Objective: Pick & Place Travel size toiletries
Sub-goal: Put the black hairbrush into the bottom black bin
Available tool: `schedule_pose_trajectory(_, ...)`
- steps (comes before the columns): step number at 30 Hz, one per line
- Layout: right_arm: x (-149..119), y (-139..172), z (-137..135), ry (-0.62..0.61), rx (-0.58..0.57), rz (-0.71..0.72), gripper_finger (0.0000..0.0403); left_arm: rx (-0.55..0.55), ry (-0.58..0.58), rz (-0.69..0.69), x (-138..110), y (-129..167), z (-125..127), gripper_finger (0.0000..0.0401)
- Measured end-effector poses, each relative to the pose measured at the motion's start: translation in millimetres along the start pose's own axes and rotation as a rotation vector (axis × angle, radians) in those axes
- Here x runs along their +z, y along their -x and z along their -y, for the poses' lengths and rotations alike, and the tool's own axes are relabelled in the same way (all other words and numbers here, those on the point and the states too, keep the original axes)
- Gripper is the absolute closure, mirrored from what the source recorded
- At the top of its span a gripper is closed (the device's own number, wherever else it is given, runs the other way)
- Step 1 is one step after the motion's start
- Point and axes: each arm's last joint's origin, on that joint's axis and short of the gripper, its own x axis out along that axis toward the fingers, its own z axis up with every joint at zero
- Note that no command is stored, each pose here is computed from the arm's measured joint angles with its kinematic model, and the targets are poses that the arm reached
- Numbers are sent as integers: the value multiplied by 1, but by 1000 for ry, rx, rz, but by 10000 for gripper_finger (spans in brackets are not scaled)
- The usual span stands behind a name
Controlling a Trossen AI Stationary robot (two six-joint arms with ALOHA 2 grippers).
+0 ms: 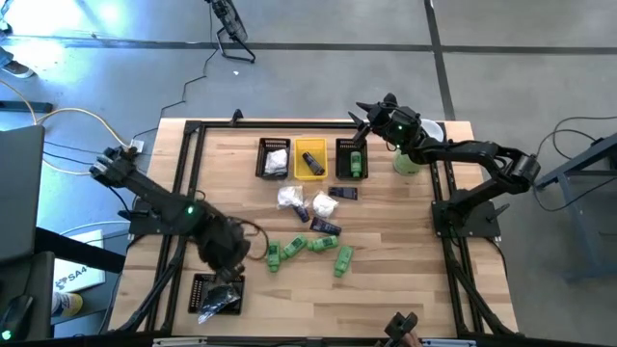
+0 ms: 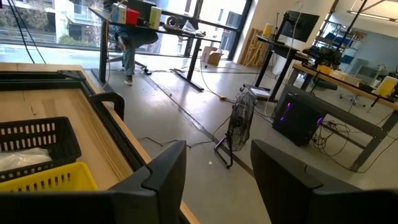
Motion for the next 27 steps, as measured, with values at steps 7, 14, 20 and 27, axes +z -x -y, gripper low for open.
schedule_pose_trajectory(7, -1, 0, 0, -50, 5, -7, 230, 65, 15, -96, -22, -20, 10, 401)
schedule_pose_trajectory(14, -1, 0, 0, -50, 7, -6, 230, 130, -1, -108, -31, -36, 16, 401)
schedule_pose_trajectory(20, -1, 0, 0, -49, 8, -6, 230, 180, -28, -115, -36, -48, 19, 401)
schedule_pose_trajectory(27, -1, 0, 0, -49, 8, -6, 230, 223, -47, -122, -36, -60, 23, 401)
